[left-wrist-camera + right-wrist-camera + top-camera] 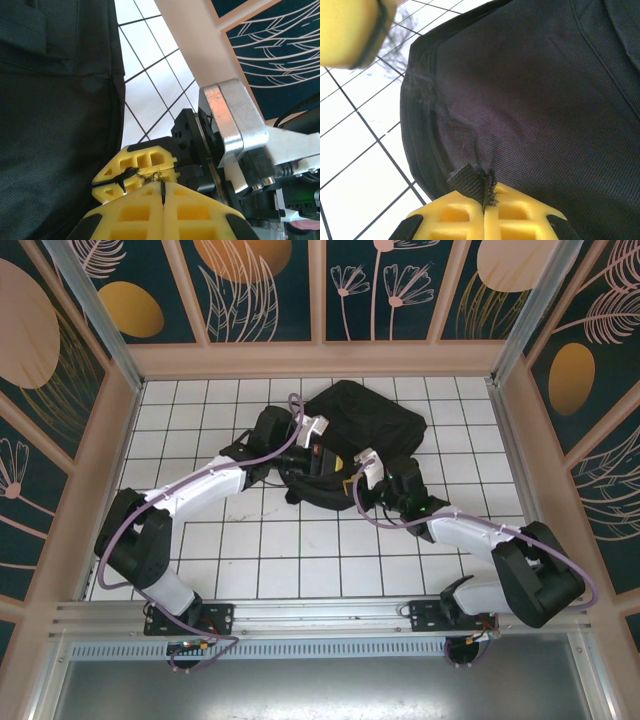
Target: Pack books, pencil case, and school supplies into a backpack
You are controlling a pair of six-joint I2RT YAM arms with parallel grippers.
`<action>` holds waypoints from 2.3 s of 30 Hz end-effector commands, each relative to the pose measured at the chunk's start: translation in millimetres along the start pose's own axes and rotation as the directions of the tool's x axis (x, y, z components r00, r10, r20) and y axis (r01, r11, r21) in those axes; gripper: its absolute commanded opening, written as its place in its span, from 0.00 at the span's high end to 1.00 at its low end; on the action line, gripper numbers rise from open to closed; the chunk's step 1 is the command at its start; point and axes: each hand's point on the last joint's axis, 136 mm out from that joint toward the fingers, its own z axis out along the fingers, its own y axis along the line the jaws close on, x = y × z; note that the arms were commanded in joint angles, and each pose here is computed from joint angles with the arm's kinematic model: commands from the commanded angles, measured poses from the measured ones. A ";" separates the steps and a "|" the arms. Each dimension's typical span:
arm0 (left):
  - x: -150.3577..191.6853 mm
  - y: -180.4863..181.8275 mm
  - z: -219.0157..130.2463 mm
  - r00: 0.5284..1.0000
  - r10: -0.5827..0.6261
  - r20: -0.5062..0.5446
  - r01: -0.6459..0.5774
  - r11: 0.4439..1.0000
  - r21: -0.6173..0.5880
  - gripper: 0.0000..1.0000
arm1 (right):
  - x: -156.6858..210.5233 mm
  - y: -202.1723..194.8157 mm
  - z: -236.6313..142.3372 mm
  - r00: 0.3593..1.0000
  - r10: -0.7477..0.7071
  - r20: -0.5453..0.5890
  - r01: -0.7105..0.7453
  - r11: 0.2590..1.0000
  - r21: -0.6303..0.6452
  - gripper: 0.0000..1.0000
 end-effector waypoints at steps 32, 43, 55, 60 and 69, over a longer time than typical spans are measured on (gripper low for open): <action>33.0 17.9 43.7 0.981 0.004 -0.192 -0.013 0.999 -0.044 0.73 | -13.1 18.4 -7.5 0.996 -0.055 0.065 0.060 0.995 -0.073 1.00; 33.4 1.0 42.9 0.981 0.040 -0.191 -0.038 0.999 0.017 1.00 | -10.6 16.4 -4.2 0.998 -0.043 0.050 0.047 0.996 -0.071 1.00; 36.1 10.3 36.8 0.988 0.044 -0.149 -0.050 0.998 -0.033 1.00 | -56.9 36.2 -51.2 0.962 0.000 0.274 0.029 0.994 -0.102 0.43; 37.3 9.8 31.5 0.991 0.045 -0.127 -0.050 0.998 -0.040 1.00 | -83.5 20.4 -95.6 0.897 0.116 0.426 -0.116 0.993 -0.028 0.39; 38.3 6.4 22.7 0.994 0.057 -0.098 -0.062 0.997 -0.044 1.00 | -59.1 -68.2 -120.2 0.840 0.415 0.349 -0.520 0.800 0.300 0.44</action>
